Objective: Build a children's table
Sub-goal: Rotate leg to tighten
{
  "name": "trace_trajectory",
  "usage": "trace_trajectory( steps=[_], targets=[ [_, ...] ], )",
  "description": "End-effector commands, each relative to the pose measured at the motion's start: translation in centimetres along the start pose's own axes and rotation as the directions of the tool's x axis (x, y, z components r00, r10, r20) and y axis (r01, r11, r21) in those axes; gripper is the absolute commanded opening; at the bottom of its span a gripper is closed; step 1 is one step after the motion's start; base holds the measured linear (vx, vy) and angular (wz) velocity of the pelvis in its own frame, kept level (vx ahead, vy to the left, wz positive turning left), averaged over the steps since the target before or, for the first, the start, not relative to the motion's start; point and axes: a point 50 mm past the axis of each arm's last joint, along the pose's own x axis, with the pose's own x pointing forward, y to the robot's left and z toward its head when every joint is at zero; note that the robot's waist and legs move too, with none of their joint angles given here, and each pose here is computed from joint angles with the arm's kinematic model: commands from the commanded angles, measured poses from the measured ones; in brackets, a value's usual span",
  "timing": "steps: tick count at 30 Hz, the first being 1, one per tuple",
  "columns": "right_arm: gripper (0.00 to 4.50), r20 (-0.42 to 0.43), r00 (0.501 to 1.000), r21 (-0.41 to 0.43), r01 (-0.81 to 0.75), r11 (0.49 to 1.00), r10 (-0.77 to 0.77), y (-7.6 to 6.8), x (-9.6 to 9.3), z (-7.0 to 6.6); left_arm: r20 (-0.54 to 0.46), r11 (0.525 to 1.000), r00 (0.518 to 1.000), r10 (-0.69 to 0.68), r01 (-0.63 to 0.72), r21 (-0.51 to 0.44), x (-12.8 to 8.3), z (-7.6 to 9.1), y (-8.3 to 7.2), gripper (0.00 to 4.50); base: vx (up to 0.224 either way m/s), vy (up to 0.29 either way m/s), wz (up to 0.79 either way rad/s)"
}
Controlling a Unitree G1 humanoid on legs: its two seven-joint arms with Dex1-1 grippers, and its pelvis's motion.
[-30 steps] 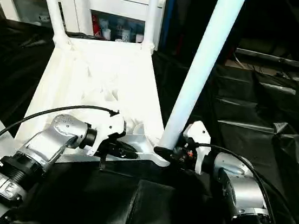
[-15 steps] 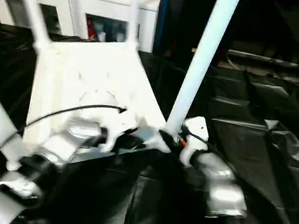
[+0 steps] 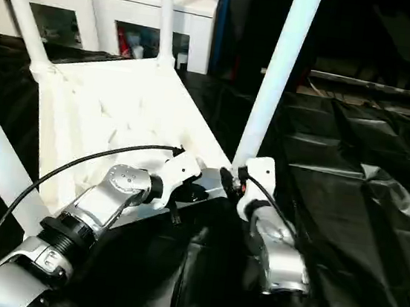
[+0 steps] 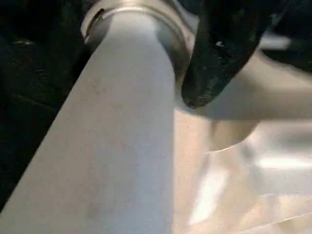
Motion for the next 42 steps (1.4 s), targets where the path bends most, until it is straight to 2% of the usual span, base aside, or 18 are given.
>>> trace_trajectory(
  steps=[1, 3, 4, 8, 14, 22, 27, 30, 32, 33, 34, 35, 39, 42],
  targets=[
    [3.05, -0.054, 0.974, -0.006, -0.220, 0.975, 0.220, 2.1, -0.3, -1.3, -0.041, 0.994, 0.993, -0.107, 0.106, -0.035, 0.6, -1.9, -1.6, 0.00, 0.000, 0.000, 0.00],
    [3.05, -0.079, 0.957, -0.038, -0.284, 0.958, 0.280, 0.3, -2.6, -1.5, -0.051, 0.992, 0.991, -0.128, 0.126, -0.032, -0.1, -2.4, -1.3, 0.00, 0.000, 0.000, 0.00],
    [3.05, -0.079, 0.957, -0.038, -0.284, 0.958, 0.280, 0.3, -2.6, -1.5, -0.051, 0.992, 0.991, -0.128, 0.126, -0.032, -0.1, -2.4, -1.3, 0.00, 0.000, 0.000, 0.00],
    [3.05, -0.097, 0.929, -0.043, -0.361, 0.932, 0.356, -2.4, -6.4, -1.2, -0.045, 0.984, 0.983, -0.177, 0.176, -0.029, -1.4, -3.1, -1.0, 0.00, 0.000, 0.000, 0.00],
    [3.05, -0.108, 0.908, -0.056, -0.412, 0.910, 0.405, -3.6, -8.6, -0.6, -0.035, 0.973, 0.972, -0.233, 0.232, -0.018, -2.6, -3.5, -0.8, 0.00, 0.000, 0.000, 0.00],
    [3.05, -0.092, 0.916, -0.070, -0.397, 0.915, 0.390, -3.5, -8.4, -0.3, -0.025, 0.955, 0.955, -0.295, 0.295, -0.005, -3.3, -3.5, -0.9, 0.00, 0.000, 0.000, 0.00],
    [3.05, -0.094, 0.918, -0.069, -0.392, 0.918, 0.385, -3.6, -8.6, -0.3, -0.047, 0.908, 0.908, -0.417, 0.418, 0.016, -4.1, -3.6, -1.6, 0.00, 0.000, 0.000, 0.00],
    [3.05, -0.103, 0.914, -0.069, -0.399, 0.914, 0.391, -3.7, -9.1, -0.4, -0.083, 0.895, 0.895, -0.439, 0.443, 0.047, -4.6, -3.9, -1.5, 0.00, 0.000, 0.000, 0.00],
    [3.05, -0.105, 0.919, -0.062, -0.388, 0.920, 0.380, -4.2, -9.8, -0.5, -0.097, 0.890, 0.890, -0.445, 0.452, 0.065, -4.9, -3.9, -1.4, 0.00, 0.000, 0.000, 0.00],
    [3.05, -0.101, 0.937, -0.054, -0.340, 0.939, 0.334, -5.1, -10.7, -0.5, -0.099, 0.885, 0.887, -0.451, 0.459, 0.080, -5.3, -3.8, -1.2, 0.00, 0.000, 0.000, 0.00],
    [3.05, -0.101, 0.937, -0.054, -0.340, 0.939, 0.334, -5.1, -10.7, -0.5, -0.099, 0.885, 0.887, -0.451, 0.459, 0.080, -5.3, -3.8, -1.2, 0.00, 0.000, 0.000, 0.00],
    [3.05, -0.089, 0.957, -0.045, -0.279, 0.959, 0.274, -6.0, -11.1, -0.4, -0.098, 0.876, 0.878, -0.469, 0.476, 0.080, -5.6, -3.8, -1.2, 0.00, 0.000, 0.000, 0.00],
    [3.05, -0.068, 0.980, -0.040, -0.188, 0.981, 0.185, -7.0, -11.2, -0.3, -0.098, 0.858, 0.860, -0.501, 0.508, 0.074, -6.0, -3.7, -1.4, 0.00, 0.000, 0.000, 0.00],
    [3.05, -0.036, 0.999, -0.065, -0.001, 0.998, -0.002, -8.2, -10.5, -0.4, -0.093, 0.832, 0.835, -0.543, 0.549, 0.078, -6.2, -3.6, -1.8, 0.00, 0.000, 0.000, 0.00]
  ],
)
